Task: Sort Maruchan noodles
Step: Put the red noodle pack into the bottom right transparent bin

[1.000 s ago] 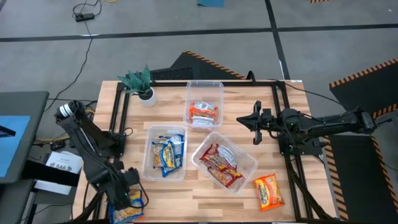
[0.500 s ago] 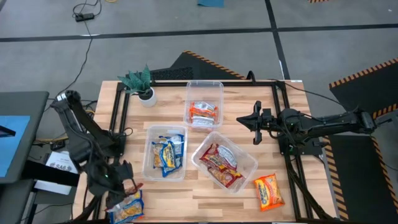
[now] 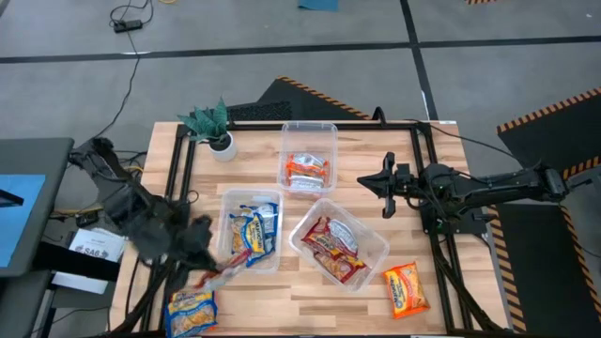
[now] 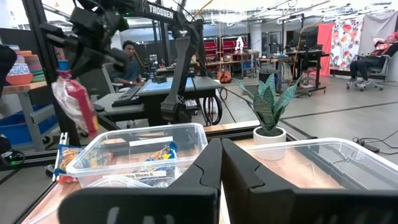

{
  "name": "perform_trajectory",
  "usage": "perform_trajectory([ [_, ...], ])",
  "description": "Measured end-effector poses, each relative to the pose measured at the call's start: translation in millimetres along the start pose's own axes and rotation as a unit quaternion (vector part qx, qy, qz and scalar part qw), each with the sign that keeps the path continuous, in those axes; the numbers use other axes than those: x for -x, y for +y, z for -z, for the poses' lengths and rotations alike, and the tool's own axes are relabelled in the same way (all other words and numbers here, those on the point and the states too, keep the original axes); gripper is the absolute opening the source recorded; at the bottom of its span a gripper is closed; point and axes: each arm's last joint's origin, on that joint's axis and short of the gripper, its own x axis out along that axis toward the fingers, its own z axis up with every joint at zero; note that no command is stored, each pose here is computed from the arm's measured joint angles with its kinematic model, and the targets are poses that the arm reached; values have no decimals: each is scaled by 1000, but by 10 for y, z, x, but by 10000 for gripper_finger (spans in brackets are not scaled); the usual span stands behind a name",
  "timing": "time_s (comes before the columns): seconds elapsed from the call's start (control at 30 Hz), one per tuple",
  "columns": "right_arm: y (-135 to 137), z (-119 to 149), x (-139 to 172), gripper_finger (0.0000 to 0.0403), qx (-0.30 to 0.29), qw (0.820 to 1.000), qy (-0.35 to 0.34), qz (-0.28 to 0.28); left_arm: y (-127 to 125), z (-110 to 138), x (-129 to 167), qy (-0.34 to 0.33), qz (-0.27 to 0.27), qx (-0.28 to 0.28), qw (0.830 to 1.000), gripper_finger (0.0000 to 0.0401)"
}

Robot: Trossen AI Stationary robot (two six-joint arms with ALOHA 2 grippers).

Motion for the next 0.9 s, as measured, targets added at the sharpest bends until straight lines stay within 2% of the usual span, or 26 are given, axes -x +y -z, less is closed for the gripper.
perform_trajectory([
  [0.17, 0, -3, 0, 28, 0, 1000, -1, 0, 230, -291, -157, -23, -12, -122, 992, 0],
  [0.3, 0, -3, 0, 28, 0, 1000, -1, 0, 387, -565, -367, -46, 38, -208, 976, 0],
  [0.37, 0, -2, 0, 28, 0, 1000, -1, 0, 500, -687, -497, -51, 59, -233, 969, 0],
  [0.7, 0, -1, 0, 28, 0, 1000, 0, 0, 1148, -1101, -1207, -79, 100, -299, 946, 0],
  [0.8, 0, 1, 0, 28, 0, 1000, 0, 0, 1288, -1146, -1382, -83, 126, -309, 939, 0],
  [0.9, 0, 2, 0, 28, 0, 1000, 1, 0, 1407, -1161, -1524, -81, 130, -304, 940, 0],
])
